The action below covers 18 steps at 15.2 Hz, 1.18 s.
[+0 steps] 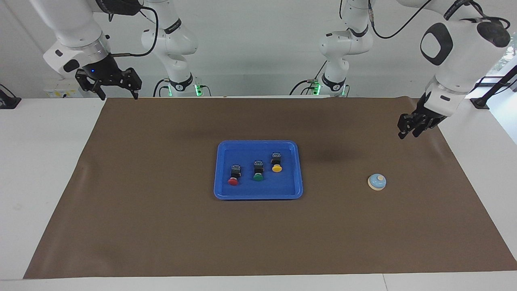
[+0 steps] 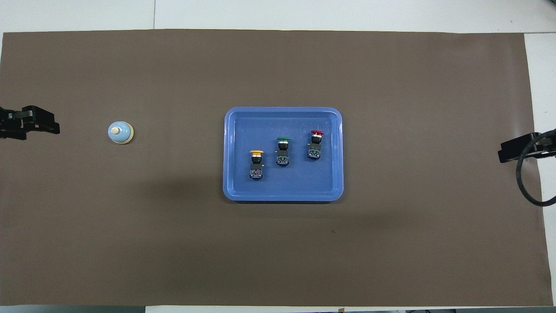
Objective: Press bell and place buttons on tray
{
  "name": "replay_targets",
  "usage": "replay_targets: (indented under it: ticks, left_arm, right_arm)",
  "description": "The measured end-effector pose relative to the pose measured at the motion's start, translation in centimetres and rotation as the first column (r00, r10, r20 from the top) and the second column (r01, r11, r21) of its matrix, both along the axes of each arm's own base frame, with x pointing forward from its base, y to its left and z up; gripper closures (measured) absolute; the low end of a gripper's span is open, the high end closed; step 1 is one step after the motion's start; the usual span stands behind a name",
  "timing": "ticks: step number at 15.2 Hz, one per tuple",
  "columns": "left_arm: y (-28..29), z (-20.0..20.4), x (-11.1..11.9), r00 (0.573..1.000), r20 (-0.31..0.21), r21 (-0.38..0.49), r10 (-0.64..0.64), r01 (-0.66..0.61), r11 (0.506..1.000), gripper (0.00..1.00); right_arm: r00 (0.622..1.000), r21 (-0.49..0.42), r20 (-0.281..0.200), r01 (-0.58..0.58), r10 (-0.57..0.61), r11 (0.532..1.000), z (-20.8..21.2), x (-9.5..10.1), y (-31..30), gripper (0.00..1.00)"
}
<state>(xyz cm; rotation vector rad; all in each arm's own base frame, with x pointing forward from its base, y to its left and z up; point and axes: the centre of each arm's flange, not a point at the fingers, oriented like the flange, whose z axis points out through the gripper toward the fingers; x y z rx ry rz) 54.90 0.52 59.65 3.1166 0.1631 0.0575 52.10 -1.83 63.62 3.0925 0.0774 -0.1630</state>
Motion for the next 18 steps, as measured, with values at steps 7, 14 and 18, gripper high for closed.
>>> replay_targets:
  ticks: [7, 14, 18]
  left_arm:
    - [-0.8, -1.0, 0.0, 0.997, -0.073, -0.001, -0.015, 0.015, 1.0, 0.0]
    - [-2.3, -1.3, 0.1, 0.995, -0.083, -0.002, -0.046, 0.046, 0.999, 0.0]
    - [-2.3, -1.3, 0.1, 0.995, -0.087, -0.002, -0.046, 0.046, 0.999, 0.0]
  right_arm:
    - [1.0, 0.0, 0.0, 0.0, 0.0, 1.0, 0.0, 0.0, 0.0, 0.0]
    - [1.0, 0.0, 0.0, 0.0, 0.0, 1.0, 0.0, 0.0, 0.0, 0.0]
    - [1.0, 0.0, 0.0, 0.0, 0.0, 1.0, 0.0, 0.0, 0.0, 0.0]
